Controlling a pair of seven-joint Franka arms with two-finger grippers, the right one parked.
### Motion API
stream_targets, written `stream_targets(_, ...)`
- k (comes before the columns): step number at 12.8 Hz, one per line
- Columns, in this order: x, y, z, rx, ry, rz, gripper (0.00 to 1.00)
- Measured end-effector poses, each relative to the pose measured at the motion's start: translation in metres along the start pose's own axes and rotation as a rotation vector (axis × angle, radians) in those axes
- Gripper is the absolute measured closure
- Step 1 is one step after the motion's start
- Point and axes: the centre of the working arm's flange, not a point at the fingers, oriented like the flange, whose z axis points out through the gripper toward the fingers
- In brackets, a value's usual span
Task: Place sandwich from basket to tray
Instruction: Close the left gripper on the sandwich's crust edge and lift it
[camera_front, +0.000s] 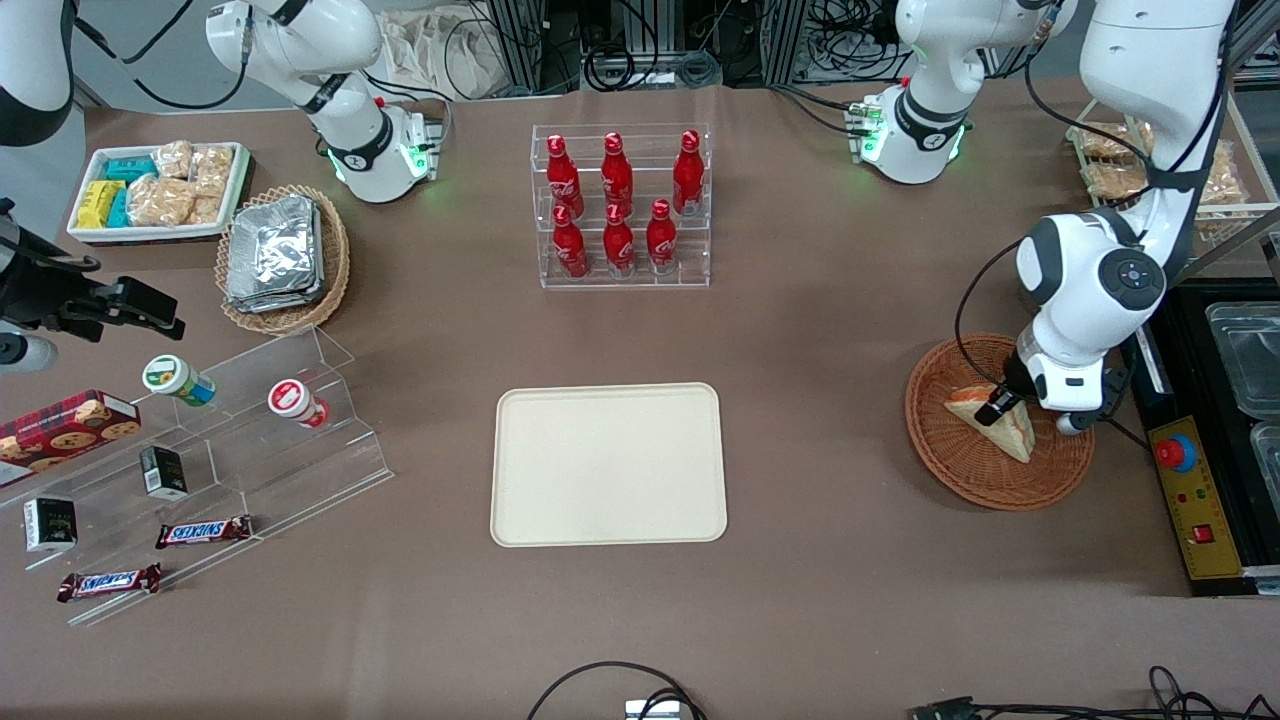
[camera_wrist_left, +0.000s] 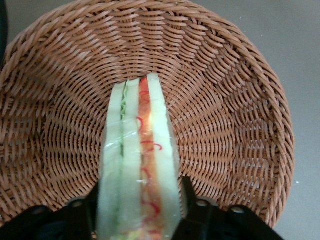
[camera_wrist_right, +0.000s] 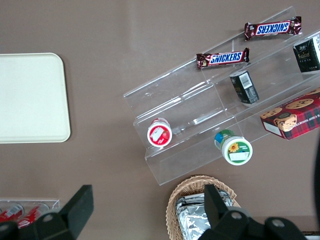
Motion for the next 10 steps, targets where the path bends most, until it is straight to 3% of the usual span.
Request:
stream_targets(2,0.0,0.0,-0.001,-0.001,0.001,0.004,0.6)
stream_targets(4,0.001,0.0,-0.003,-0.002,0.004,0.037,0.65)
stream_targets(7,0.003,0.0,-0.023,0.012,-0.013,0.172,0.8)
stream_targets(10,0.008,0.003,-0.072,0.01,-0.008,0.364,0.81)
